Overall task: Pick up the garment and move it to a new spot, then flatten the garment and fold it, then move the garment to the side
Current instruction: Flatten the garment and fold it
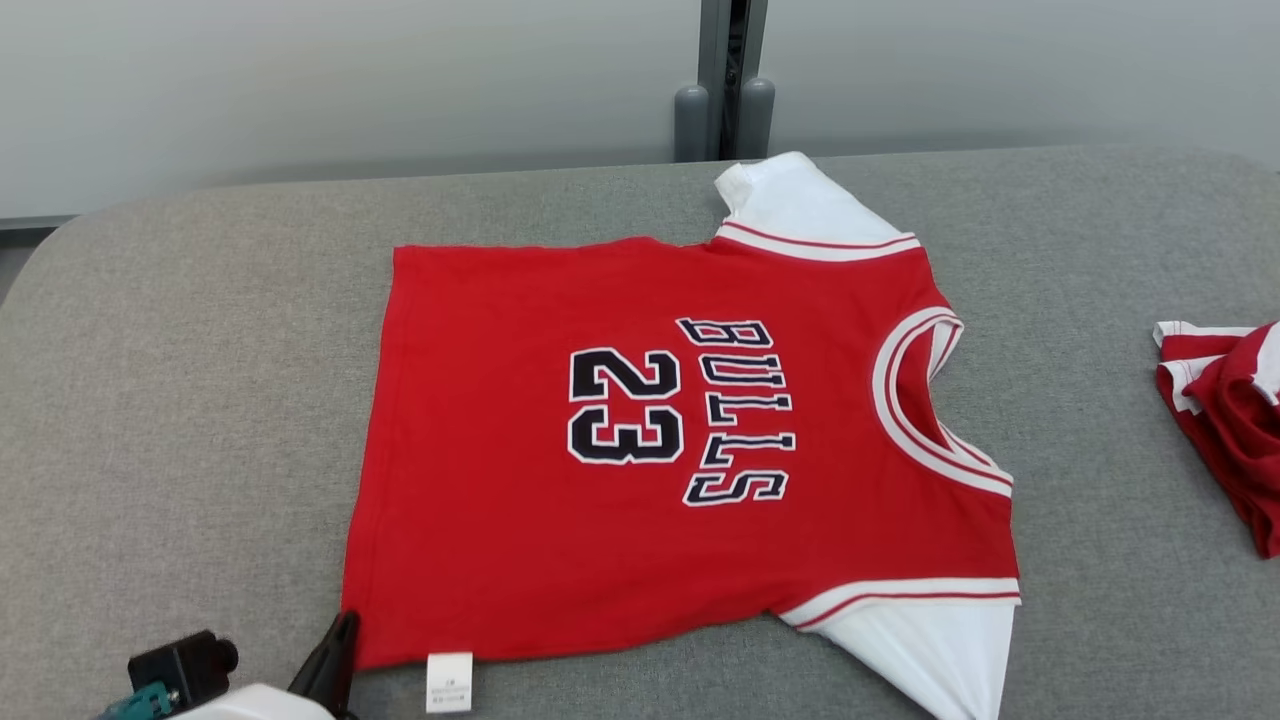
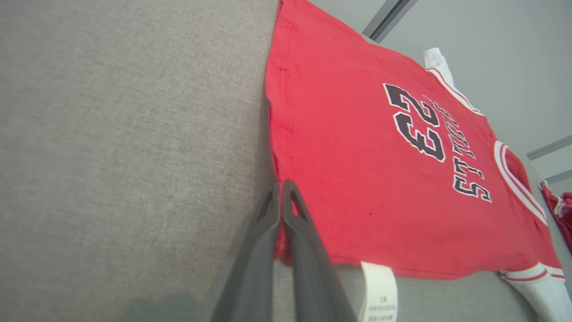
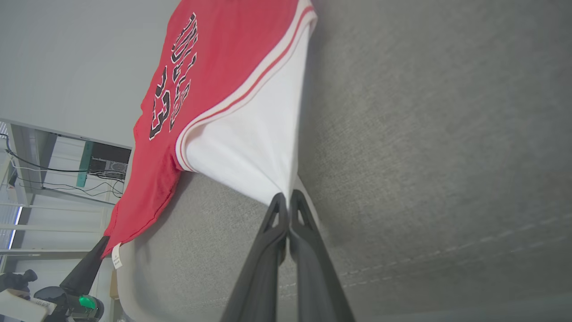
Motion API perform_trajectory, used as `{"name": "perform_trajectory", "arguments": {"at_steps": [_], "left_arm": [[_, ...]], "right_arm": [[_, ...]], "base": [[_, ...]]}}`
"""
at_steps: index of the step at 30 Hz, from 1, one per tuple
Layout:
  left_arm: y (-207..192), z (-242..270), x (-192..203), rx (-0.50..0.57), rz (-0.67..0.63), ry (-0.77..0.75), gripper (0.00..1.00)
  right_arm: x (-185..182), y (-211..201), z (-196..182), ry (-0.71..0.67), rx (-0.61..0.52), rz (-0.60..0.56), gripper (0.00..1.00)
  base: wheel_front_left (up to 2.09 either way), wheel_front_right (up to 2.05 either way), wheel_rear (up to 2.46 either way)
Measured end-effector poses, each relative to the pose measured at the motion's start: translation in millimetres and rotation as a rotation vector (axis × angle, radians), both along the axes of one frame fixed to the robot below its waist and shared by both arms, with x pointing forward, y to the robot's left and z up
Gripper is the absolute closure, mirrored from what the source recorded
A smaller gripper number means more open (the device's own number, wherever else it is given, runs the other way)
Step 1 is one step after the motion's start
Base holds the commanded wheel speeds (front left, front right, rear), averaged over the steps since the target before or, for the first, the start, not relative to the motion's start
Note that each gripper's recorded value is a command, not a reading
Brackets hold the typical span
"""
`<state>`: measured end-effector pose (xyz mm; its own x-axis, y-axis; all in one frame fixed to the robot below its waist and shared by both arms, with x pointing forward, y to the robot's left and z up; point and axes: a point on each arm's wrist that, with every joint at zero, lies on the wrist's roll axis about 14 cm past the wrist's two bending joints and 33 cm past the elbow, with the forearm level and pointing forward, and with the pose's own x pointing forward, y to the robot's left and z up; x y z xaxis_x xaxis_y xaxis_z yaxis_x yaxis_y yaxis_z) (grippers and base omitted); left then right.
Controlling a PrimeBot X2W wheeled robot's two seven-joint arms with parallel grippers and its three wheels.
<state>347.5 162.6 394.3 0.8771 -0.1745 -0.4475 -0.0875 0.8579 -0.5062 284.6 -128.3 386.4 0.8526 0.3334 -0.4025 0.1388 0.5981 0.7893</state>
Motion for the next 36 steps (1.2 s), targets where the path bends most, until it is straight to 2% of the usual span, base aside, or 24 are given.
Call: {"name": "perform_trajectory", "arguments": {"at_steps": [7, 13, 18, 24, 29, 36], "left_arm": [[4, -4, -42, -0.031, 0.062, 0.087, 1.00], [4, -4, -63, -0.052, 0.089, 0.124, 1.00], [5, 3, -57, -0.032, 0.070, 0.106, 1.00], [2, 24, -31, -0.016, 0.023, 0.031, 1.00], [-4, 36, -11, -0.013, -0.021, -0.004, 1.00], [-11, 43, 19, -0.024, -0.067, -0.018, 1.00]], "right_arm": [[-36, -12, -11, 0.087, -0.024, -0.003, 1.00], [-44, -20, -9, 0.108, -0.053, -0.007, 1.00], [-31, -18, 5, 0.077, -0.070, -0.002, 1.00], [-8, -23, 35, -0.005, -0.088, -0.018, 1.00], [25, -29, 62, -0.104, -0.104, -0.040, 1.00], [75, -32, 81, -0.192, -0.126, -0.038, 1.00]], "base": [[0.00, 0.00, 0.00], [0.00, 0.00, 0.00], [0.00, 0.00, 0.00], [0.00, 0.00, 0.00], [0.00, 0.00, 0.00], [0.00, 0.00, 0.00]]}}
